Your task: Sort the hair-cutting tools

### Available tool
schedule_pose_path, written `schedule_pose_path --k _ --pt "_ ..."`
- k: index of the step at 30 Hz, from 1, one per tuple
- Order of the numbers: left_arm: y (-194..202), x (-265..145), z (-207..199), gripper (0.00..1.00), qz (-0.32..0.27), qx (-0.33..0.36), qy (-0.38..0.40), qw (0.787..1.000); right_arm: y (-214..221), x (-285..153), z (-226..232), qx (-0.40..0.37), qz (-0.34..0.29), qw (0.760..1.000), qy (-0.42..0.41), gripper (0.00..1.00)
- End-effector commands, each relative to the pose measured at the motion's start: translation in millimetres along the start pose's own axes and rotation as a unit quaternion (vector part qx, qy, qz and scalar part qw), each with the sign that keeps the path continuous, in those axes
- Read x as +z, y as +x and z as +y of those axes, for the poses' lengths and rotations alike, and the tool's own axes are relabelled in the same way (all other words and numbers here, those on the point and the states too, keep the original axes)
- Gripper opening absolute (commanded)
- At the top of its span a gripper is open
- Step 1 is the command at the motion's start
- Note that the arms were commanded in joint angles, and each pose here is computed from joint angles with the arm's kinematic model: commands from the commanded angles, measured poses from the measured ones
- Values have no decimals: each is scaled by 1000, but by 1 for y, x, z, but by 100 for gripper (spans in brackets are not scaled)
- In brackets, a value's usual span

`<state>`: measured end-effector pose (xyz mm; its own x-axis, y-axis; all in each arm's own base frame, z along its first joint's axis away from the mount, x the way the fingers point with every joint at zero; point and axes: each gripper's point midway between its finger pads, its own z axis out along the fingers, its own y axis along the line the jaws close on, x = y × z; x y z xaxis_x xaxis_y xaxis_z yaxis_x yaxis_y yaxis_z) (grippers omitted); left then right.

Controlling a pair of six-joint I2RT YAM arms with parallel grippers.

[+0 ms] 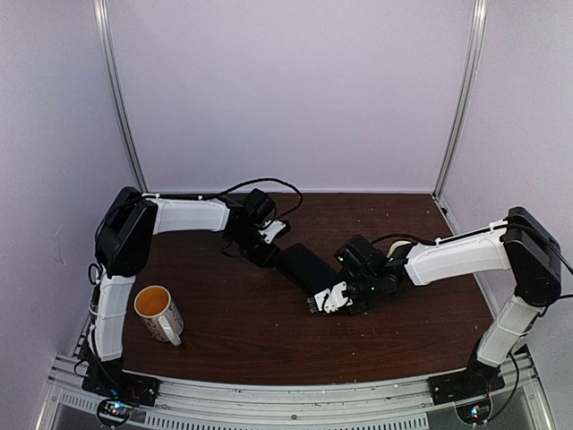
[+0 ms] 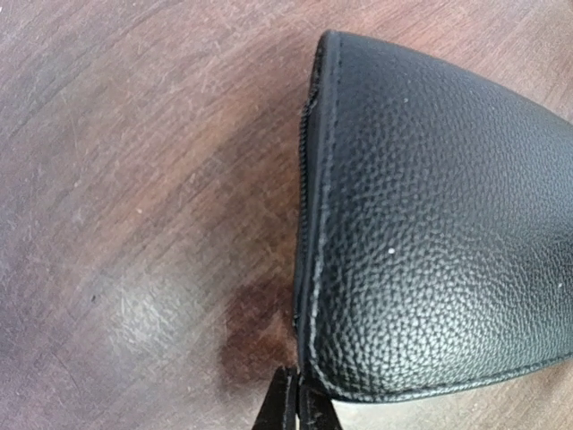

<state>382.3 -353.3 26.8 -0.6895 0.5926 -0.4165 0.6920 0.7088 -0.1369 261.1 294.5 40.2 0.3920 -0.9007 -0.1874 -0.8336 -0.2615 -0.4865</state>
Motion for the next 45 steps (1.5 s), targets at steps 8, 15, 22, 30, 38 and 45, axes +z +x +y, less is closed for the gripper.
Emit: schedule_pose_path --k 8,15,22,30,38,45 --pt "18 -12 -1 0 1 -11 1 1000 -34 23 4 52 2 998 -35 27" --pt "55 -35 -9 0 20 -26 -2 999 -36 33 6 81 18 995 -64 26" --pt "58 -44 -23 0 26 -7 1 1000 -42 36 9 111 13 991 -77 25" --pt "38 -31 -78 0 14 27 59 998 -52 37 9 139 -1 987 -79 25" --pt "25 -33 -109 0 -9 77 82 994 -91 -1 49 113 -33 984 -131 25" --pt "37 -35 -99 0 -19 112 54 992 -123 -57 59 96 -93 981 -143 34"
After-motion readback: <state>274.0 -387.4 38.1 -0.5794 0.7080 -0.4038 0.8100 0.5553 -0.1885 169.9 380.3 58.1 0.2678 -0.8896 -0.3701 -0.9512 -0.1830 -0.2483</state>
